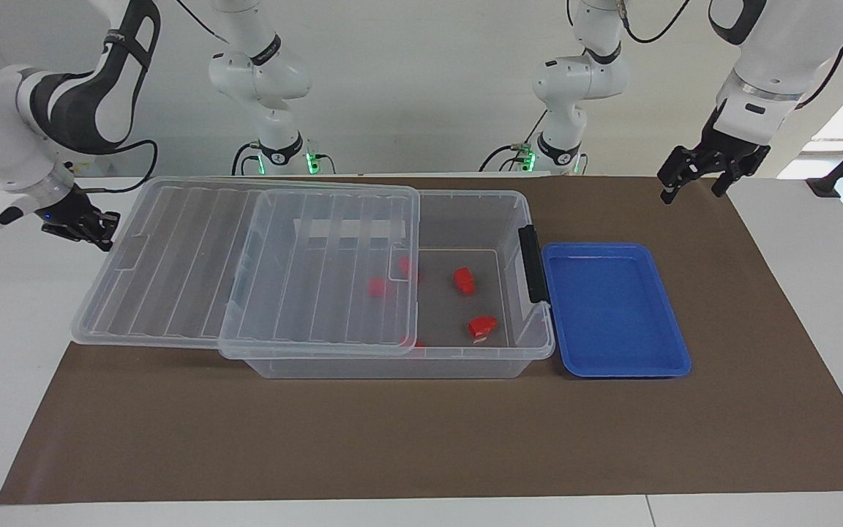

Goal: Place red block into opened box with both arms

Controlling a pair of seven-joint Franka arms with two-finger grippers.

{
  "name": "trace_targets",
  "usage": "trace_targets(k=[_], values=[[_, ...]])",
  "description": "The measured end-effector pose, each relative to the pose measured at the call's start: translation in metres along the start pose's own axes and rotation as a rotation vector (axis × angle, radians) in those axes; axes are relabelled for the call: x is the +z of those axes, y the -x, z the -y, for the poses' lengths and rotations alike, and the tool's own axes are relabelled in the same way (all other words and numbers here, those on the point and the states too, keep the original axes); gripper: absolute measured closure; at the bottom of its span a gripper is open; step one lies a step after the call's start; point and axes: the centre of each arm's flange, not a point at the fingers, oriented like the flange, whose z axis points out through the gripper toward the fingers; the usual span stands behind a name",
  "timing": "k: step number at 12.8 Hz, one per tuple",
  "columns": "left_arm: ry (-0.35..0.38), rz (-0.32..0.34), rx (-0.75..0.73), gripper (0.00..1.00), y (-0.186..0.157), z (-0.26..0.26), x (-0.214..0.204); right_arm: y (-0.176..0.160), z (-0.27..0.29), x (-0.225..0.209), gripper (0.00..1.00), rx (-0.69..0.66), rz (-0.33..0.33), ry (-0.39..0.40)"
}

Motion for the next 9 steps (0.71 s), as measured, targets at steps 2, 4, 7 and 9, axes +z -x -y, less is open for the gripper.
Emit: trace_targets(k=[2, 4, 7, 9], values=[[-0.002, 0.014, 0.001, 0.00, 0.001, 0.000, 0.002, -0.005, 0.012, 0.001, 0.99, 0.004, 0.002, 0.000], [-0.003, 0.022, 0.005, 0.00, 0.002, -0.002, 0.004, -0.010, 0.025, 0.001, 0.99, 0.009, 0.002, 0.001], [-0.004, 0.023, 0.013, 0.00, 0.003, -0.006, 0.004, -0.020, 0.052, 0.000, 0.99, 0.029, 0.001, 0.002], [-0.004, 0.024, 0.013, 0.00, 0.003, -0.007, 0.004, -0.027, 0.073, -0.001, 0.99, 0.042, 0.001, 0.004]])
